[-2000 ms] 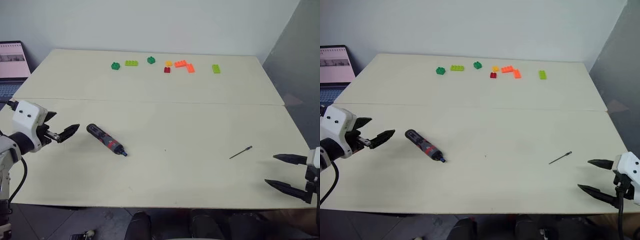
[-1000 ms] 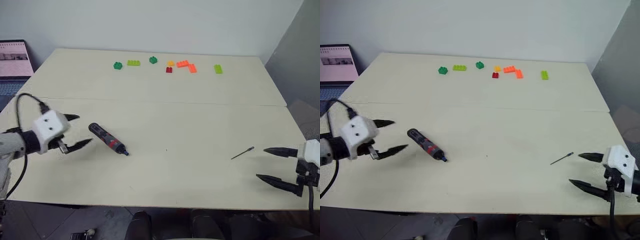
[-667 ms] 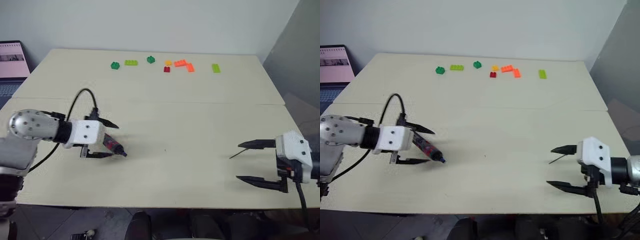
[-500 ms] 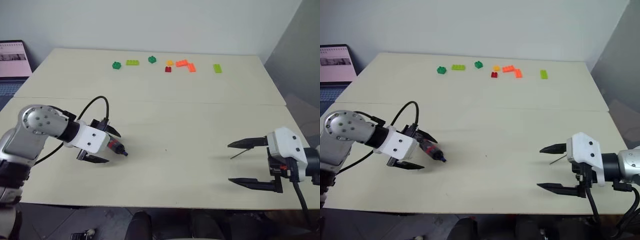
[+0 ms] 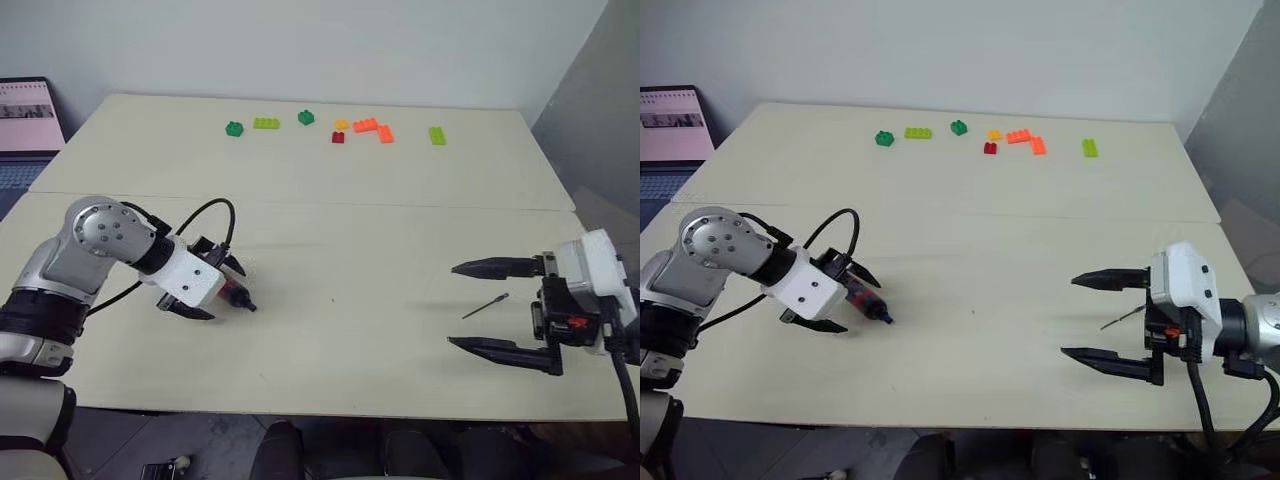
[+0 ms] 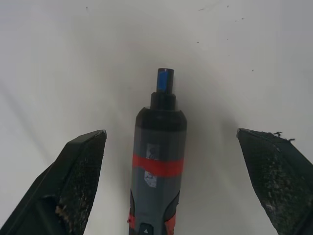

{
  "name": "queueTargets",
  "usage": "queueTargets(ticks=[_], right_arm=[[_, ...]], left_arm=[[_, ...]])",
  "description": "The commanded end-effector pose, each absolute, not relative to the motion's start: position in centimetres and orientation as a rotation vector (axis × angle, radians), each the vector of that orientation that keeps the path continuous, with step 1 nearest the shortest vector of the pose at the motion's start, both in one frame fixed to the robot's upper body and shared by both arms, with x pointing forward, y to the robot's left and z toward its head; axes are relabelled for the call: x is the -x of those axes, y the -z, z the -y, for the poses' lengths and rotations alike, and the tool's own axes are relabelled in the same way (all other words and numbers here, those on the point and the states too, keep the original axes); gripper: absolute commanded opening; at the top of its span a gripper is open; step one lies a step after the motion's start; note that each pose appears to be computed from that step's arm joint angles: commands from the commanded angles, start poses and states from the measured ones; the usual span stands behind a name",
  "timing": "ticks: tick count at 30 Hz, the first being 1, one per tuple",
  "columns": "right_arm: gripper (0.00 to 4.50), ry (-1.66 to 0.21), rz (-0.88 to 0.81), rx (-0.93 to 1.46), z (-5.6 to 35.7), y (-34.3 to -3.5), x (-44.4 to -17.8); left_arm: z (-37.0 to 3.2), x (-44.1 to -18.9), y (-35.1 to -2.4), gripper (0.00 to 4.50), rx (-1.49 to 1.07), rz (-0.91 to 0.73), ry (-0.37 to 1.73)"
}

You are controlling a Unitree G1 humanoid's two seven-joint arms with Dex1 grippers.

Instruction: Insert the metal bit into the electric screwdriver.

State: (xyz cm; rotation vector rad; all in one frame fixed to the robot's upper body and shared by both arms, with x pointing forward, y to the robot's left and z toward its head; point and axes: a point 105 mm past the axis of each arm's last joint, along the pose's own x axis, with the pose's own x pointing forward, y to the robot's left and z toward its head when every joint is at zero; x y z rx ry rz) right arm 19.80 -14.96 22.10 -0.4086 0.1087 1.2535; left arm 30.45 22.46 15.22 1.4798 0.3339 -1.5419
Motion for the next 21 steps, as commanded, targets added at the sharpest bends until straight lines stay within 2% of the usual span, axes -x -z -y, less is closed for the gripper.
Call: queueTargets(ticks=[1,8,21], right_arm=[[4.50,-1.256,-0.081,0.427,15.0,-22.8,-19.4],[4.50,-1.262,-0.036,0.394,14.6,-23.2,-19.3],[4.50,-1.241,-0.087,0.390,14.7,-22.5,-18.5]], left_arm=[[-22.1,-30.8,-16.1,4.49,-1.496,-0.303,1.533],[-21.6,-31.1,-16.0,4.49,-1.489,-0.297,1.550],[-21.2,-31.7,-14.6,4.49,-1.554,-0.360,1.613]])
